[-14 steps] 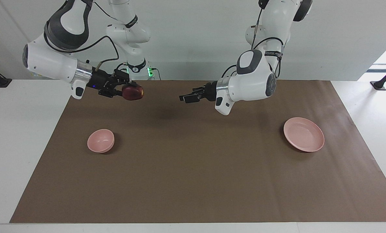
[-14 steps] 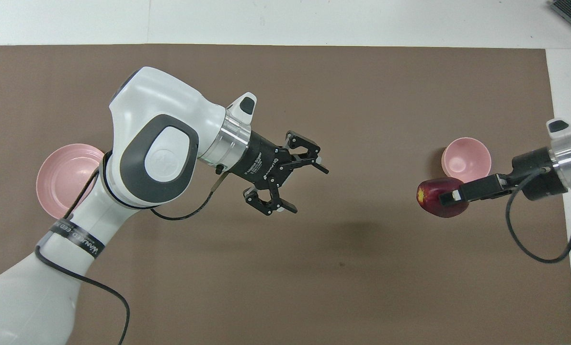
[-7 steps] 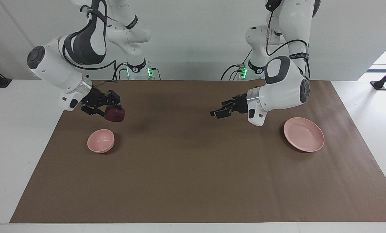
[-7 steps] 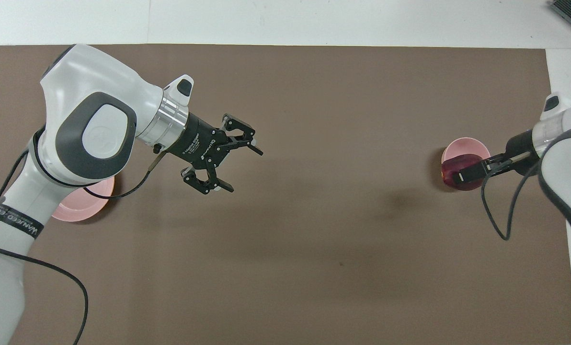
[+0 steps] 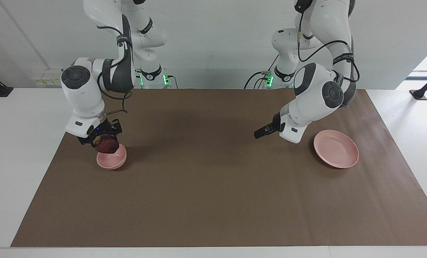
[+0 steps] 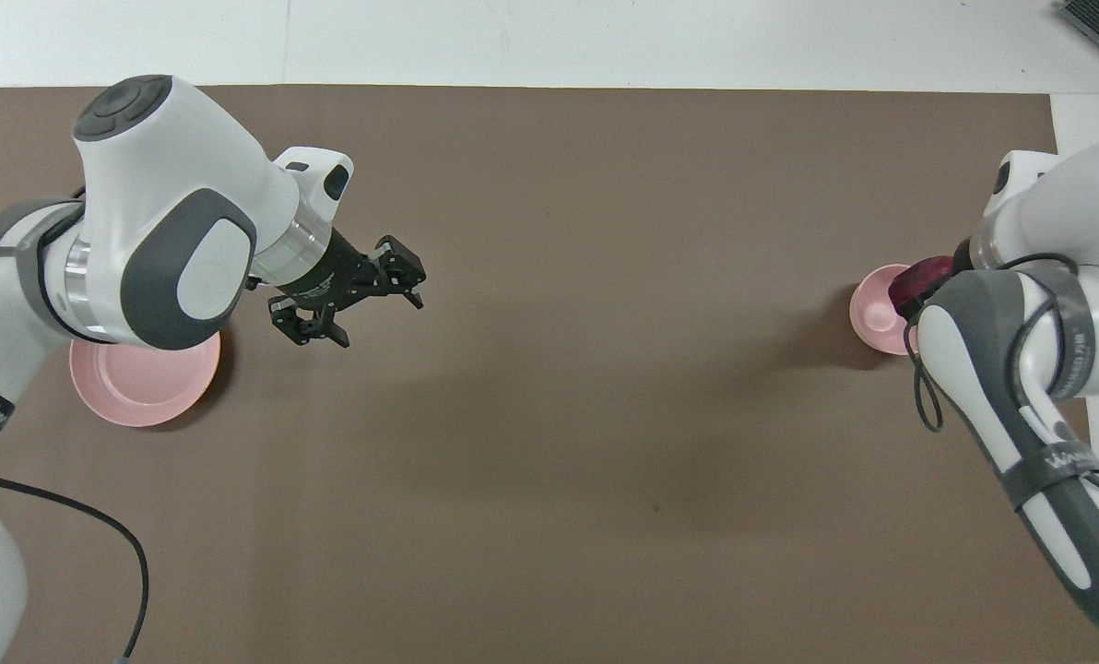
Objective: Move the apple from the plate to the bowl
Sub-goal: 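Lower the apple into the pink bowl with the right gripper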
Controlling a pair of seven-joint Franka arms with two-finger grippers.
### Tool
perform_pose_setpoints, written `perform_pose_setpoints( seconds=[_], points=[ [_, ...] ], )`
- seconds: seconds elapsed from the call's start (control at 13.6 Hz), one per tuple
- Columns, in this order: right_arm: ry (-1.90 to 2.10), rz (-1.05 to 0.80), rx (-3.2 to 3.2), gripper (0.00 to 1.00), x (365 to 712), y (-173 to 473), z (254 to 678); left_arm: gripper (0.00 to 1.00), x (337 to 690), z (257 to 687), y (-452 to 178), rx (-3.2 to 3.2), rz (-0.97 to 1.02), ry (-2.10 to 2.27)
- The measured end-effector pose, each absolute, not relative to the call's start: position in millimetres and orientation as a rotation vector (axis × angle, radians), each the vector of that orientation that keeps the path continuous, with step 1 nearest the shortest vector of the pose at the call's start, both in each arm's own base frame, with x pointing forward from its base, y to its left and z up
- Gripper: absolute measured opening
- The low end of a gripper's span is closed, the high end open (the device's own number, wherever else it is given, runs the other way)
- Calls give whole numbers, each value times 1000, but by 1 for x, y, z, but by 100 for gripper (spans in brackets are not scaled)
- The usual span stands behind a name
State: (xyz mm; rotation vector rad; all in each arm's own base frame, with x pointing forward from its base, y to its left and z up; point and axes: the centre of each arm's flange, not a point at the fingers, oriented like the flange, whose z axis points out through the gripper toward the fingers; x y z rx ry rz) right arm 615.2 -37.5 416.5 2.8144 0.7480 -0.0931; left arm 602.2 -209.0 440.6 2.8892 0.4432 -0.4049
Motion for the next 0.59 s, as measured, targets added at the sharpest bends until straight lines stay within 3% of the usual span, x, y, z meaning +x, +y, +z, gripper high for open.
perform_pose_setpoints(
  seconds=[0.59],
  points=[
    [811, -157, 2694, 85, 624, -33, 376, 100, 630, 473, -69, 3043, -145, -273]
  ],
)
